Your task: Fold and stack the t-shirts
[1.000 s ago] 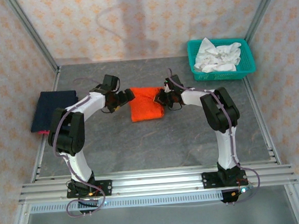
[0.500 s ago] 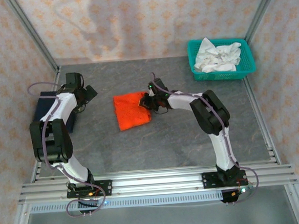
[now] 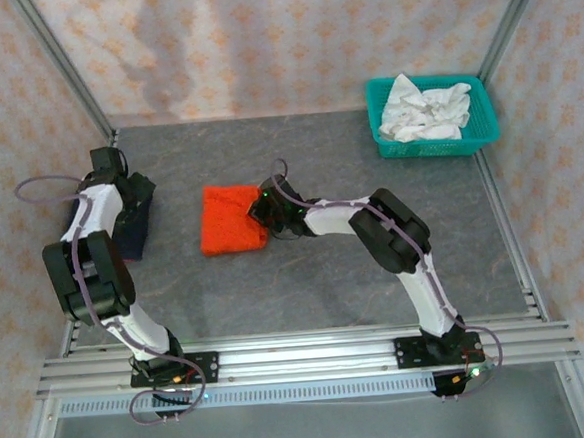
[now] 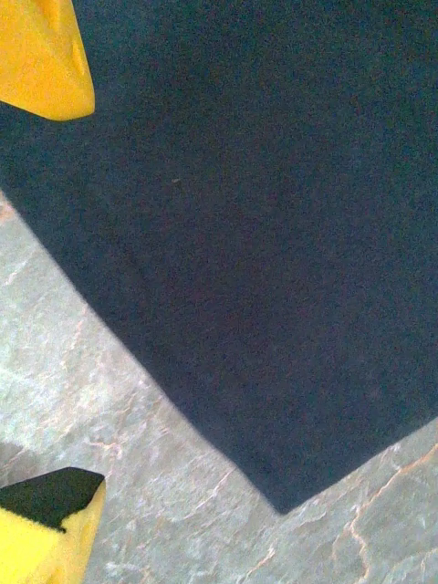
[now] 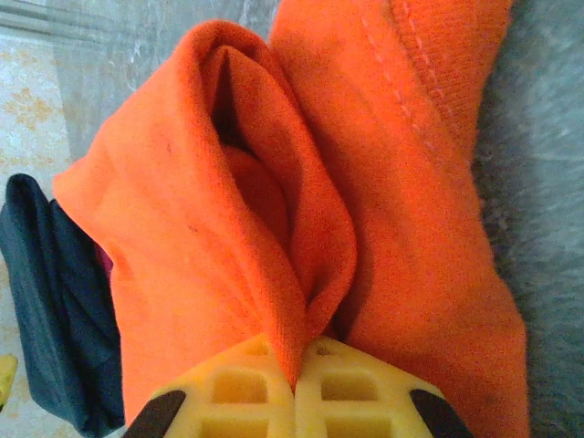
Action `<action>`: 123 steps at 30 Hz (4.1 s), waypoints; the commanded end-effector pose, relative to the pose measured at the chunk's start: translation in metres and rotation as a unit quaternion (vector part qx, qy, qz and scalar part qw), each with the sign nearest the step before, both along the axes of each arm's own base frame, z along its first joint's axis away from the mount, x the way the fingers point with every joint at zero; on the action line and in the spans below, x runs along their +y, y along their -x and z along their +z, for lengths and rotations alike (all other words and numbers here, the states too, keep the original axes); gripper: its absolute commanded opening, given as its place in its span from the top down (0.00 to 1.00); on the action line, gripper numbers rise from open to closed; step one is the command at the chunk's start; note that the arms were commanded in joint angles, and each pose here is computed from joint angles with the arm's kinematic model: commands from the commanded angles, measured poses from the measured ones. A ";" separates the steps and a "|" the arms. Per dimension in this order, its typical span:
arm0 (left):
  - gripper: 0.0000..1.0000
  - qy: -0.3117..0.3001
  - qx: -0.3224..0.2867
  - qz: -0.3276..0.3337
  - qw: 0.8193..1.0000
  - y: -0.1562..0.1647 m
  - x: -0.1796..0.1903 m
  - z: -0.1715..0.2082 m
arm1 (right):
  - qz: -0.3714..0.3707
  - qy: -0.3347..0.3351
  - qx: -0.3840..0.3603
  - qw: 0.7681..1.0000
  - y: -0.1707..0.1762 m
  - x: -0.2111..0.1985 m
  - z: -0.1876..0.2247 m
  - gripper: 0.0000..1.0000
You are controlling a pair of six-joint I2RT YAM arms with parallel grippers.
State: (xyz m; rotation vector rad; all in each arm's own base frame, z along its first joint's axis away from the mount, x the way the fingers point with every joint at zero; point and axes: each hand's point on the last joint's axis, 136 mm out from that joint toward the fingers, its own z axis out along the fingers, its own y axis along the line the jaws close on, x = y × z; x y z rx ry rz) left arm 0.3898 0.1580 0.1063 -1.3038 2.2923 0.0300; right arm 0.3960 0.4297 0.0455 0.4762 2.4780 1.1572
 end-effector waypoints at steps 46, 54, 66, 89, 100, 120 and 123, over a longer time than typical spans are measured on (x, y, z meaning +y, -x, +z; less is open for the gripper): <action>0.00 0.111 -0.026 -0.268 0.957 0.003 -0.180 -0.007 | 0.038 0.062 -0.117 0.990 -0.021 -0.057 0.054 0.18; 0.13 0.131 0.031 -0.315 0.939 -0.004 -0.200 -0.055 | 0.039 0.064 -0.108 0.991 -0.014 -0.077 0.050 0.19; 0.33 0.140 0.098 -0.348 0.922 0.006 -0.218 -0.088 | 0.054 0.057 -0.084 0.993 -0.015 -0.067 0.034 0.30; 0.23 0.230 0.031 -0.364 0.902 -0.005 -0.262 -0.084 | 0.177 0.083 -0.013 0.981 0.000 -0.003 -0.011 0.60; 0.47 0.257 -0.015 -0.365 0.895 -0.020 -0.274 -0.065 | 0.159 0.054 -0.007 0.986 0.000 -0.001 -0.015 0.96; 1.00 0.125 0.070 -0.365 0.920 -0.001 -0.228 -0.063 | 0.131 0.058 -0.079 0.987 -0.012 -0.030 0.035 0.20; 1.00 0.084 0.089 -0.362 0.924 0.005 -0.213 -0.051 | 0.121 0.065 -0.091 0.986 -0.014 -0.040 0.042 0.16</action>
